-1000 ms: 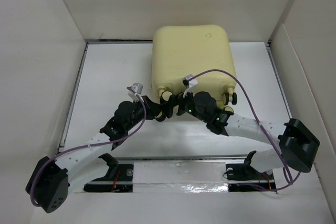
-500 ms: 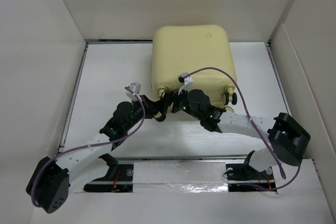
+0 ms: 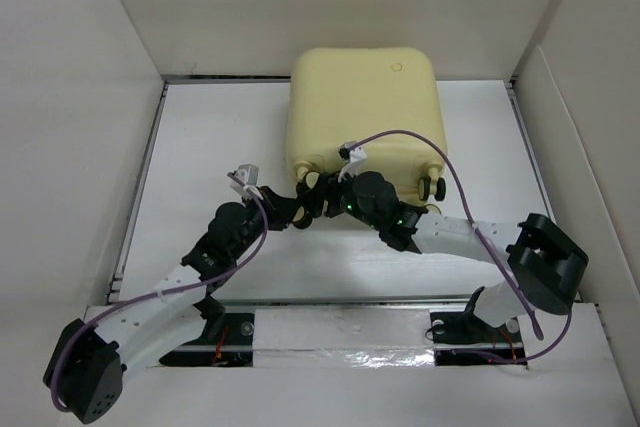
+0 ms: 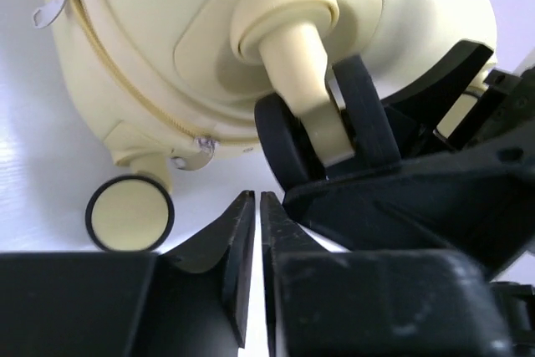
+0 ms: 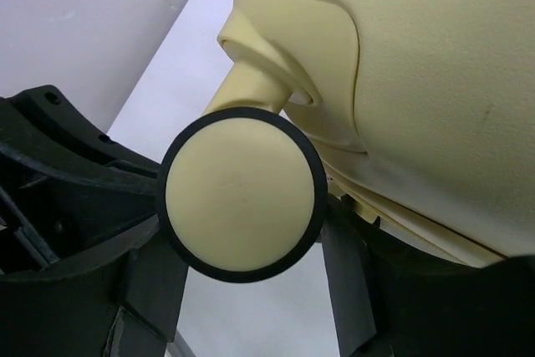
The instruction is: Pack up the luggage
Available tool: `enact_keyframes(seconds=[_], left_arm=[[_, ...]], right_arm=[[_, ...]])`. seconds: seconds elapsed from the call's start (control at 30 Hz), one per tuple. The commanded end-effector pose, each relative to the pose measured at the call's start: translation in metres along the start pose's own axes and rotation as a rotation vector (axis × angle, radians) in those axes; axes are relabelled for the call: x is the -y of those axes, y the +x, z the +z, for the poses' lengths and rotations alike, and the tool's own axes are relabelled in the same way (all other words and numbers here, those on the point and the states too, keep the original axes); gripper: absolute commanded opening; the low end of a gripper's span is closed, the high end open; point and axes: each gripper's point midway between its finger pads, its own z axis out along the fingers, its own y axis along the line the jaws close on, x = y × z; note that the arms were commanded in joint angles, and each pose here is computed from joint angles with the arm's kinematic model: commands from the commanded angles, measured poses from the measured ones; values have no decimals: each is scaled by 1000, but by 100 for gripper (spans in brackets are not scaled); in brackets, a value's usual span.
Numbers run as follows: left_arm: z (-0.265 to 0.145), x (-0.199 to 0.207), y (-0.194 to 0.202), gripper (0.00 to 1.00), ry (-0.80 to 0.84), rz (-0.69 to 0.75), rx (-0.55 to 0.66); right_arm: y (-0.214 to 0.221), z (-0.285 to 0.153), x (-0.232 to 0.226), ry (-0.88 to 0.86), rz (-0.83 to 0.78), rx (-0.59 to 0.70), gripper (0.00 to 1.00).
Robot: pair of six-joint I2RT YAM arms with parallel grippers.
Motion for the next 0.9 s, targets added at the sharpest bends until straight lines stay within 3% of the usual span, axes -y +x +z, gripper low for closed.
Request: enact_keyframes(seconds=[0.0,0.17,0.23,0.57,0.87], left_arm=[[-8,4,2,7,32,31,19],[2,-12,18,22,-27,84,35],[12,-5,23,22,-36,132,30],[35,-30,-13,31,-225,159,235],[58,-24,-30,37,-218,251,321]], right_arm=[[-74,1,-19,-14,-3,216,9],[-81,-3,-30,-12,-52,211,1],[-85,-2,-34,-22,-72,200,0],[-93,-5,-46,-52,-103,184,0],[-91,-2,-53,-84,-110,166,0]])
